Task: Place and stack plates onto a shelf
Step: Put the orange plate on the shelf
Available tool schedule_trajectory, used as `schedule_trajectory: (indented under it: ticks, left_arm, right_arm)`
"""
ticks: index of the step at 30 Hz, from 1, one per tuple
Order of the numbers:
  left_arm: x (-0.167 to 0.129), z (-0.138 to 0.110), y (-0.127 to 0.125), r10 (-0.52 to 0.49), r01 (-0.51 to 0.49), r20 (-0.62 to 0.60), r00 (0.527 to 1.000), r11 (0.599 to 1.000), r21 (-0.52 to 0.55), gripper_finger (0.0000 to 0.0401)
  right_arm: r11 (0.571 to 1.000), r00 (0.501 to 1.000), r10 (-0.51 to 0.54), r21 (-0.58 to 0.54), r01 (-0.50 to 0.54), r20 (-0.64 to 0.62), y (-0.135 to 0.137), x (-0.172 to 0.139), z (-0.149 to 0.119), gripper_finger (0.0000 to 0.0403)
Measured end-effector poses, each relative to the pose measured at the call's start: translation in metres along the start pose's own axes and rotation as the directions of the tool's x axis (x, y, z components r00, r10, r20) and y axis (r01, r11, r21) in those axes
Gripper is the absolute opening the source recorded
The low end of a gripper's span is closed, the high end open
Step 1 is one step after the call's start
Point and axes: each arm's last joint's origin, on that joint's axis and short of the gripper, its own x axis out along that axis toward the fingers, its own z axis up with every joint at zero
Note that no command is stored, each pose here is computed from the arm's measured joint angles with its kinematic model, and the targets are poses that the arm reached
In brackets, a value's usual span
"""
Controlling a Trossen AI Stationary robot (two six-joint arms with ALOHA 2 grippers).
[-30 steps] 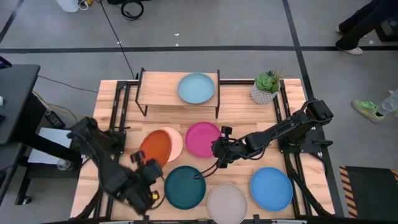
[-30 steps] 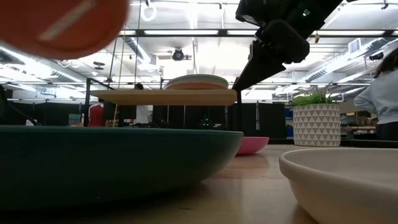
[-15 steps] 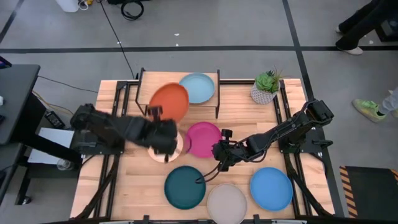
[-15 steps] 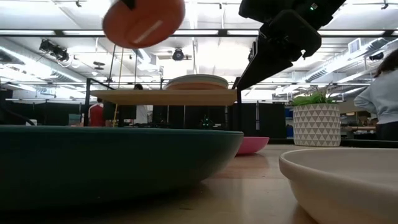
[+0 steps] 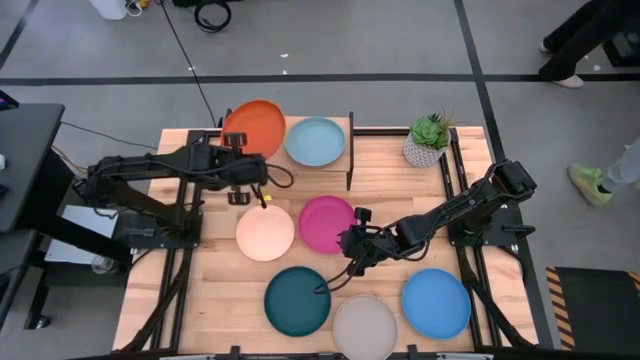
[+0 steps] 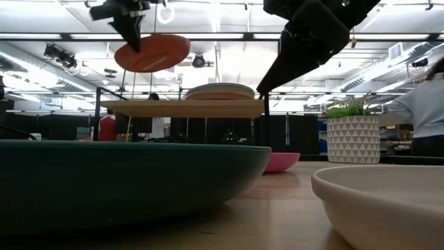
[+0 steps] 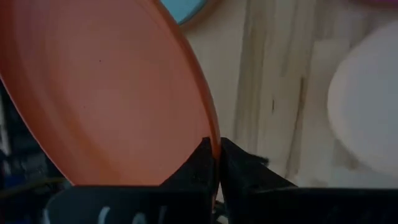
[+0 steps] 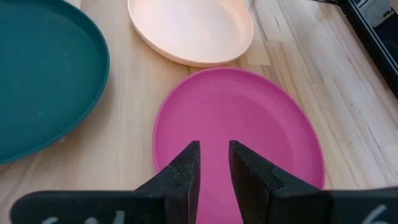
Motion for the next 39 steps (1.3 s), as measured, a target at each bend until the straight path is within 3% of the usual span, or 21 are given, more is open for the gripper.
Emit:
schedule_trajectory:
  ticks: [7,13,17,29,39]
  left_arm:
    - [0.035,-0.018,0.001,-0.15,0.159,-0.087,0.985,0.982,0.104,0.0018]
    - [0.054,-0.018,0.001,-0.114,0.147,-0.152,0.982,0.962,0.23,0.0018]
    - [0.062,-0.014,0.006,-0.103,0.134,-0.141,0.985,0.962,0.237,0.0018]
    - [0.106,-0.008,0.009,-0.079,0.169,-0.31,0.947,0.946,0.276,0.0018]
    - [0.106,-0.005,0.005,-0.072,0.171,-0.317,0.946,0.939,0.298,0.0025]
  right_arm:
    - [1.0,1.0,0.005,0.01,-0.005,0.012,0.001,0.0,0.001,0.0091]
    - [1.0,1.0,0.006,0.011,-0.006,0.013,0.001,0.0,0.001,0.0091]
    - [1.0,1.0,0.008,0.012,-0.008,0.018,0.001,0.0,0.002,0.0091]
    - [1.0,0.999,0.024,-0.002,-0.024,0.023,0.006,-0.003,0.001,0.0091]
    - [1.0,0.999,0.029,-0.007,-0.029,0.026,0.008,-0.005,0.001,0.0091]
